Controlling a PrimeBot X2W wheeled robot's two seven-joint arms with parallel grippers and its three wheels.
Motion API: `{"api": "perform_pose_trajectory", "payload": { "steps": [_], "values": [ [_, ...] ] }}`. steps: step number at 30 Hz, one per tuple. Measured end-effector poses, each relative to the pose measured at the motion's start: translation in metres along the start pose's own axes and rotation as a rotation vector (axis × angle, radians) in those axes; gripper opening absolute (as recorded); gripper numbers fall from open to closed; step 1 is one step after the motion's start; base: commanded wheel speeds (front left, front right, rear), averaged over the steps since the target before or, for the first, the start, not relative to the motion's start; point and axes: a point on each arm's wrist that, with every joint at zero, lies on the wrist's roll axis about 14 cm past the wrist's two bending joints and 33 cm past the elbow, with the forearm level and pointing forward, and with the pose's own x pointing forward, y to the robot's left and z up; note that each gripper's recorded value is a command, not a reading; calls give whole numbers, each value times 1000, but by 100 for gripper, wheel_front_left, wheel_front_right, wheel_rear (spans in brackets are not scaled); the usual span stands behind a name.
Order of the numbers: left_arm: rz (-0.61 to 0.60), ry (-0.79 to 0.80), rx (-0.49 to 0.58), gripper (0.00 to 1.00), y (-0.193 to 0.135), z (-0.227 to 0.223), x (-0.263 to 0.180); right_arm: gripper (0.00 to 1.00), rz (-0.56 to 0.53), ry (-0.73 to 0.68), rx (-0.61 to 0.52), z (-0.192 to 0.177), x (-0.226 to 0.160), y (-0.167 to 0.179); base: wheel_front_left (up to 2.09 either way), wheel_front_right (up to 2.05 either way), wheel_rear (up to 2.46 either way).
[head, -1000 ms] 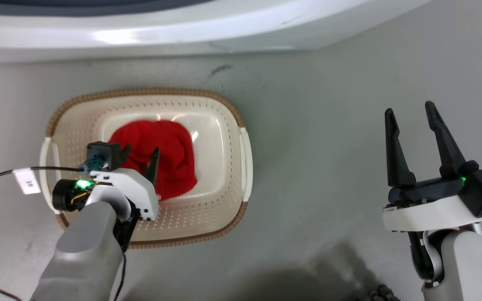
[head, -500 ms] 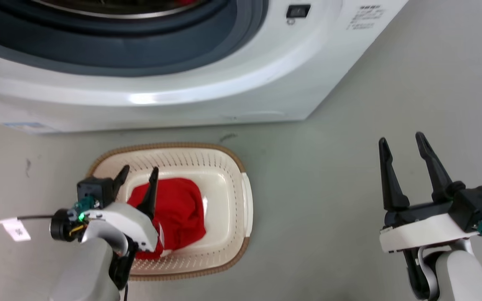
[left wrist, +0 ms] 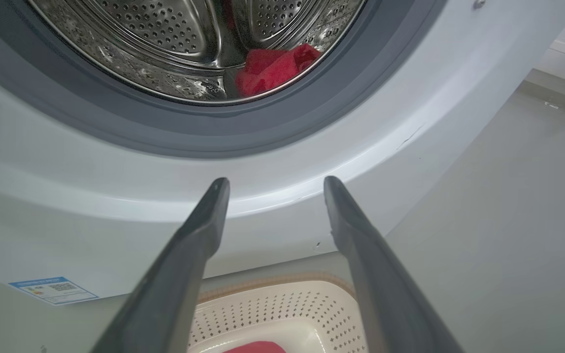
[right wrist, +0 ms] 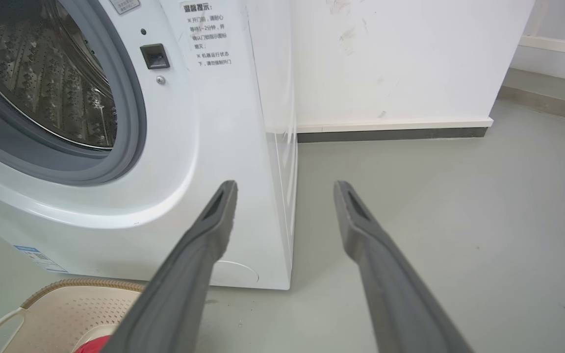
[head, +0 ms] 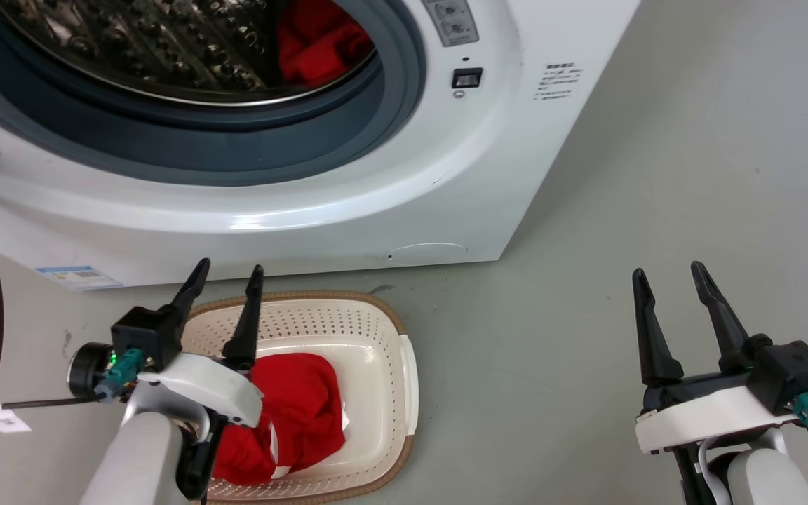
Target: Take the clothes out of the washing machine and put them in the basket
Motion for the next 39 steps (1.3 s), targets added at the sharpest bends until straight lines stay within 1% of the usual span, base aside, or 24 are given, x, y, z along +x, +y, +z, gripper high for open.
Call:
{"api": "perform_pose_trajectory", "payload": {
  "steps": [5, 10, 12, 14, 16, 19, 22, 25, 27, 29, 31, 32, 35, 39],
  "values": [
    [-49, -60, 21, 100, -19, 18, 3, 100, -22, -7, 5, 4, -7, -6, 0, 0, 0],
    [-91, -110, 58, 100, -27, 35, 18, 100, -41, 6, 9, 1, -13, -12, 0, 0, 0],
    [-103, -133, 80, 100, -24, 44, 31, 100, -52, 14, 13, -2, -14, -15, 0, 0, 0],
    [-119, -155, 80, 100, -22, 53, 46, 100, -66, 26, 12, -6, -14, -20, 0, 0, 0],
    [-140, -147, 78, 100, -23, 59, 65, 100, -80, 45, 15, -13, -15, -24, 0, 0, 0],
    [-154, -136, 115, 100, -12, 77, 100, 100, -96, 71, 25, -22, -12, -29, 0, 0, 0],
    [-149, -86, 137, 100, 1, 89, 138, 100, -111, 105, 38, -35, -9, -33, 0, 0, 0],
    [-144, -21, 208, 100, 14, 96, 176, 100, -124, 136, 47, -48, -5, -37, 0, 0, 0],
    [-131, 43, 237, 100, 22, 91, 199, 100, -136, 161, 57, -58, -3, -41, 0, 0, 0],
    [-118, 111, 225, 100, 29, 82, 222, 100, -143, 190, 67, -69, -2, -42, 0, 0, 0],
    [-112, 176, 238, 100, 32, 75, 242, 100, -152, 215, 75, -79, -1, -45, 0, 0, 0],
    [-106, 200, 221, 100, 34, 74, 252, 100, -155, 227, 76, -83, -1, -45, 0, 0, 0],
    [-95, 302, 105, 100, 36, 60, 277, 100, -166, 254, 84, -93, -2, -48, 0, 0, 0],
    [-92, 444, 55, 100, 33, 38, 299, 100, -193, 285, 90, -100, -9, -54, 0, 0, 0]
  ]
}}
